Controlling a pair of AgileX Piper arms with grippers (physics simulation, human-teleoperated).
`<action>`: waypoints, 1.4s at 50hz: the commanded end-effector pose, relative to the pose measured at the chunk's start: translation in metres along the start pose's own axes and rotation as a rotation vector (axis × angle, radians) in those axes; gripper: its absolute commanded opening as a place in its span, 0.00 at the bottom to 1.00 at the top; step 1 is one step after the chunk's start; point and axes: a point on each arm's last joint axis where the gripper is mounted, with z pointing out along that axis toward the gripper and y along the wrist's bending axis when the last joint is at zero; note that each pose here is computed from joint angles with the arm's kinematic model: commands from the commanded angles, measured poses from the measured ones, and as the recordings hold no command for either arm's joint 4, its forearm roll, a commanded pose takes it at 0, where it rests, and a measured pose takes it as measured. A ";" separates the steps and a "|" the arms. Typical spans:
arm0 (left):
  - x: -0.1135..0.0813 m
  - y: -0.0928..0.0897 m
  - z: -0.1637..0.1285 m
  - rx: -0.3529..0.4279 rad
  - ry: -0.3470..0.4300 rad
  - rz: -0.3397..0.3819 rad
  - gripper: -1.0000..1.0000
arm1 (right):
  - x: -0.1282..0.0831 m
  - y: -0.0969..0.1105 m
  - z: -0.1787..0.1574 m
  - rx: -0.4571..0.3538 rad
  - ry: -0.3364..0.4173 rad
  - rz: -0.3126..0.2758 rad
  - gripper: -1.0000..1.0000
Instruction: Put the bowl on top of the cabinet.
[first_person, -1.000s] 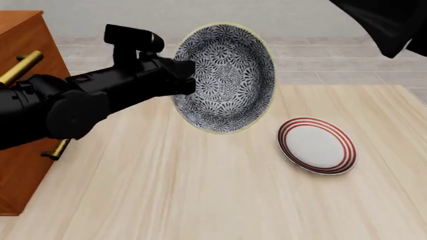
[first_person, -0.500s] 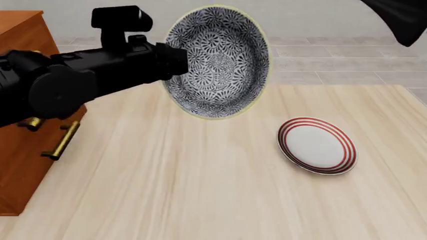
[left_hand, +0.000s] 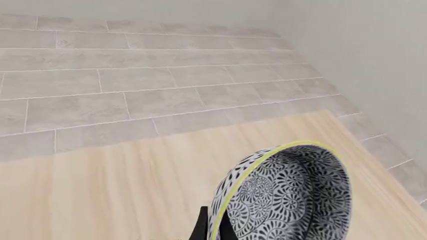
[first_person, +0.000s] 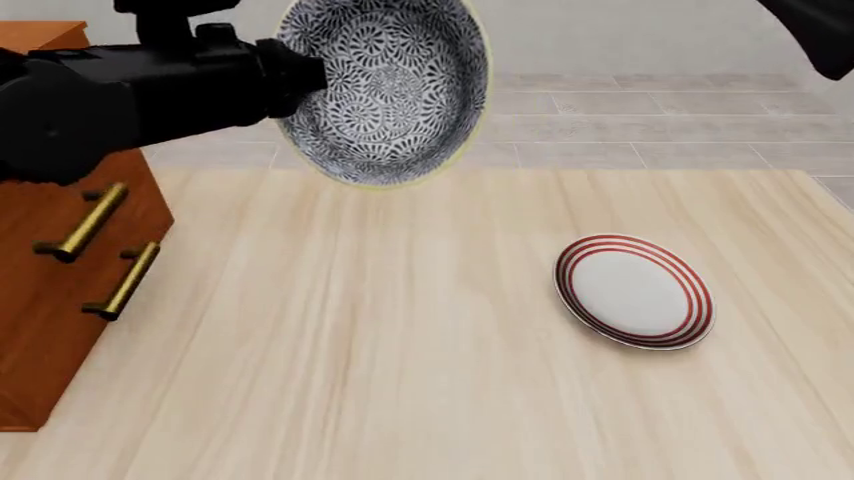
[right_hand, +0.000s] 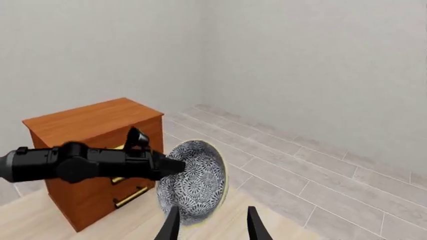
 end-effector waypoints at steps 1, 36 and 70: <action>-0.014 0.016 -0.001 -0.061 0.002 -0.087 0.00 | -0.003 0.000 -0.002 0.002 -0.004 0.004 1.00; -0.052 0.032 -0.009 -0.149 0.028 -0.082 0.00 | -0.005 -0.001 -0.004 0.009 -0.008 0.006 1.00; -0.072 0.044 -0.031 -0.203 -0.019 -0.213 0.00 | -0.005 0.000 -0.005 -0.002 -0.011 0.013 1.00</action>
